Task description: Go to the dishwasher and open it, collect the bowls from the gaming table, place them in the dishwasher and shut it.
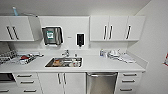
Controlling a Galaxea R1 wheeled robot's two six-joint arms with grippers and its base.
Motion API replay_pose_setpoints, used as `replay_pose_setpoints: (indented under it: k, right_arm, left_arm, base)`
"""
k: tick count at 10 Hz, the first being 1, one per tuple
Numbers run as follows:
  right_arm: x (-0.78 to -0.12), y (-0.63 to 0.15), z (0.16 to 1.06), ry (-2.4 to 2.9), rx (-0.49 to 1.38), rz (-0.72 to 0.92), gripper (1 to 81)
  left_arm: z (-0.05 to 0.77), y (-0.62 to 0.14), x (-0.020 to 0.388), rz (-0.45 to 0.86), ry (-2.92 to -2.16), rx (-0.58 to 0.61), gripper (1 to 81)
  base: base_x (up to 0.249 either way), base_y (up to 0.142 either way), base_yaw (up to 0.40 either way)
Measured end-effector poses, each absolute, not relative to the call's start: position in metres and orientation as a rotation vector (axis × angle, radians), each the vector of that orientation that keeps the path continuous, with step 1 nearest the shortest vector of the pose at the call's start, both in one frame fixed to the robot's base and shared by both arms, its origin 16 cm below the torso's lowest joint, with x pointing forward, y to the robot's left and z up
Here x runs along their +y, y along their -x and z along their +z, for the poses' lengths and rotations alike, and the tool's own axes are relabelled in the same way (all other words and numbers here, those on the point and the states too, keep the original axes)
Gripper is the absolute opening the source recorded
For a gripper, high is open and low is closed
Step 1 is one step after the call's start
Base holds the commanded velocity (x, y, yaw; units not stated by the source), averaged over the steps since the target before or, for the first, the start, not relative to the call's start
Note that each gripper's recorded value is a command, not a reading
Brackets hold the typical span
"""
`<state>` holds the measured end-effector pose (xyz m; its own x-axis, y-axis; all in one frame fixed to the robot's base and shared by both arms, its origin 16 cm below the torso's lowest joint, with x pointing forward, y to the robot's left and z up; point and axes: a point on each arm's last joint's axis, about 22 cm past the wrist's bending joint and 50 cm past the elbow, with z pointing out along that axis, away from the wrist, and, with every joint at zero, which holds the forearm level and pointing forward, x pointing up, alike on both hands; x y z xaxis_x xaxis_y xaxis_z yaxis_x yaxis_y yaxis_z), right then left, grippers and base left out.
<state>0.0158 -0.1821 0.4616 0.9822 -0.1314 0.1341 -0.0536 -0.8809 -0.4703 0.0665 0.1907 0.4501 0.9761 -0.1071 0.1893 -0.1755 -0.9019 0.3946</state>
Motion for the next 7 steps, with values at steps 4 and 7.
replay_pose_setpoints:
  k: [4,7]
  right_arm:
    - [-0.178,0.009,0.460,2.644,0.134,-0.178,81.1]
    - [-0.180,-0.026,0.463,2.641,0.131,-0.251,81.1]
  left_arm:
    - [0.447,-0.039,0.192,0.178,-2.707,-0.197,81.1]
    - [0.452,-0.074,0.190,0.252,-2.701,-0.202,81.1]
  base:
    - [0.148,0.000,0.000]
    - [0.148,0.000,0.000]
